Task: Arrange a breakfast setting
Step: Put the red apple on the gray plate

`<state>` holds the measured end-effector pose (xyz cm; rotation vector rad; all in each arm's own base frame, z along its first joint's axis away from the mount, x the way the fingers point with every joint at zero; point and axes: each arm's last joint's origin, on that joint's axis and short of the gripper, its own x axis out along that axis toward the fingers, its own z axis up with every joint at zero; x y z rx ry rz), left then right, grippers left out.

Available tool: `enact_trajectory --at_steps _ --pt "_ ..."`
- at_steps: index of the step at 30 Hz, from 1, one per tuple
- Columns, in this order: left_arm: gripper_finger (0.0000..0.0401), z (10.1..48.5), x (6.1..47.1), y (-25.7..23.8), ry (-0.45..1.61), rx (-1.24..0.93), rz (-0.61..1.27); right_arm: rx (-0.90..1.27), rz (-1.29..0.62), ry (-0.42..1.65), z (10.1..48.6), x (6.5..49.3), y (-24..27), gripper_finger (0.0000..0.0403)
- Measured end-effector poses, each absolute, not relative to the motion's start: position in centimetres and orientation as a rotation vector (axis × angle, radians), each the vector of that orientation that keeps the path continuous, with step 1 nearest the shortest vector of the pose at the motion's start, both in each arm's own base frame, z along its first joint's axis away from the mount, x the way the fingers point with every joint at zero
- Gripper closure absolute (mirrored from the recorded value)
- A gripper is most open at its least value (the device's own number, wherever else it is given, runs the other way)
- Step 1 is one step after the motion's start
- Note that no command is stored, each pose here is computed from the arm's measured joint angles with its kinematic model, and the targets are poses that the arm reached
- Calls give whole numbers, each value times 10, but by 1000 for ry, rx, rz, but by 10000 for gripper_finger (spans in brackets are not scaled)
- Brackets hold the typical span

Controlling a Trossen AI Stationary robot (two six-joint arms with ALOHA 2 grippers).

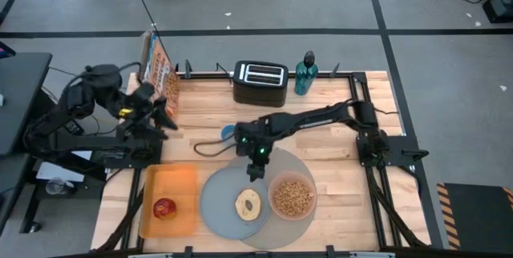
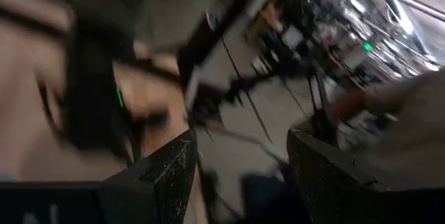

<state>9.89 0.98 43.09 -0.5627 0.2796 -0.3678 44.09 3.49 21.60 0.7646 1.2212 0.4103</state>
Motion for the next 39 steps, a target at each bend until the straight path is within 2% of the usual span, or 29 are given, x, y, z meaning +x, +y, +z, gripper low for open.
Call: enact_trajectory --at_steps 8,13,17,26,32,35,39 --pt "186 401 91 -1 632 -698 -390 583 157 1044 305 396 16 251" --pt "202 389 100 -11 803 -671 -416 468 -47 906 352 361 2 251" --pt "212 381 110 -27 928 -570 -422 424 -165 825 379 336 -7 251" --pt "219 352 127 -91 1132 -255 -519 395 -245 722 406 308 -21 251" --pt "219 331 121 -133 1176 -53 -437 359 -244 707 409 305 -24 251" --pt "219 316 119 -146 1184 -7 -367 355 -250 704 409 305 -26 251" --pt "219 291 116 -164 1221 -38 -368 356 -257 703 409 305 -29 251"
